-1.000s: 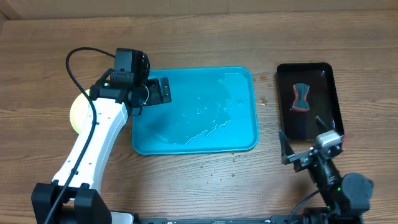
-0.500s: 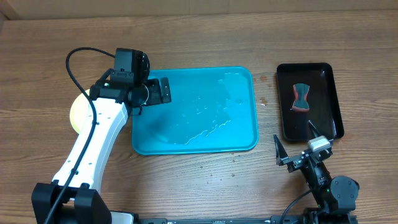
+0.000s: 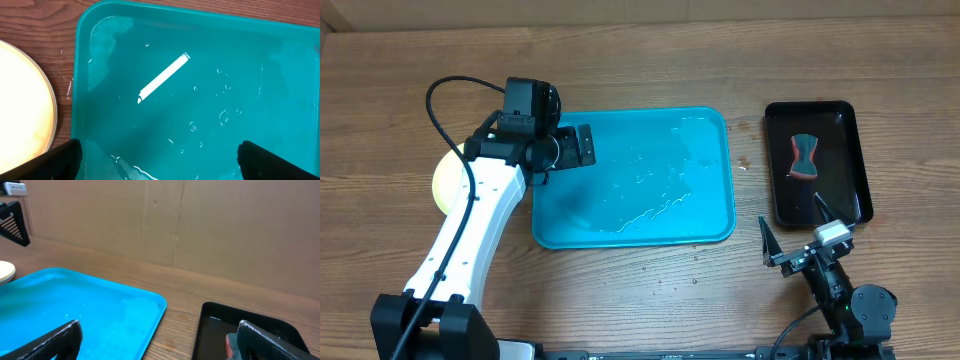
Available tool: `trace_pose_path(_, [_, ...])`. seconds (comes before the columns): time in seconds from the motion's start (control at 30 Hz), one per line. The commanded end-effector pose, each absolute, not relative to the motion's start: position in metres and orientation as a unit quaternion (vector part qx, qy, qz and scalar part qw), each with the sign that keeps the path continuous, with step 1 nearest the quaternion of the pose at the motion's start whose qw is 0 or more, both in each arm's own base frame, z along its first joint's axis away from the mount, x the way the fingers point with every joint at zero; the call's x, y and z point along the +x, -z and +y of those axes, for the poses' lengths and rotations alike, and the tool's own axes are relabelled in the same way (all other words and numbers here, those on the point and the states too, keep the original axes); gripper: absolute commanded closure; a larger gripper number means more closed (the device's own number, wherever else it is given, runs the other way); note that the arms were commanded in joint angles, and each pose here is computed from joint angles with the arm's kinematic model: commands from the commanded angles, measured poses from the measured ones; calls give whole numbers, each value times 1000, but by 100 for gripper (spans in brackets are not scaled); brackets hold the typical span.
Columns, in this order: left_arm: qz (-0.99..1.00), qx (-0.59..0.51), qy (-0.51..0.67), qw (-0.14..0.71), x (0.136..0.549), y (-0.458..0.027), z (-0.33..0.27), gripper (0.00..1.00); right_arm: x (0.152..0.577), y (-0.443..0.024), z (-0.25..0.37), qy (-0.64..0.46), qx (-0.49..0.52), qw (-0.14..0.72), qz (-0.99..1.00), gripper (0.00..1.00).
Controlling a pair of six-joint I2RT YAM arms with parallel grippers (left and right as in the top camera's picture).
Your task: Clean dirty plates on tray and stack at the side
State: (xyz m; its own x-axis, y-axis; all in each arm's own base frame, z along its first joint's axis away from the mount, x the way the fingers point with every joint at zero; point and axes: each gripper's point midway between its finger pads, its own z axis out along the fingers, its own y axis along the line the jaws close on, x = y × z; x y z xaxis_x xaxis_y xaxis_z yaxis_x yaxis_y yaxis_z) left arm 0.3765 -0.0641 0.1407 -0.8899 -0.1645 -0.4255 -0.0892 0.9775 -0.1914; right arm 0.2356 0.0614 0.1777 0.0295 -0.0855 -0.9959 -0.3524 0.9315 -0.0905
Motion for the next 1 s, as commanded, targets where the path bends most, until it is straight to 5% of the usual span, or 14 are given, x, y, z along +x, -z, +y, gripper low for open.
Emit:
trace_pose_path(0.0, [970, -62, 80, 223, 376, -138, -64, 0, 235, -177, 63, -97, -163, 703, 685, 0])
trace_pose_path(0.97, [964, -69, 57, 251, 365, -155, -53, 0, 235, -177, 63, -97, -163, 703, 686, 0])
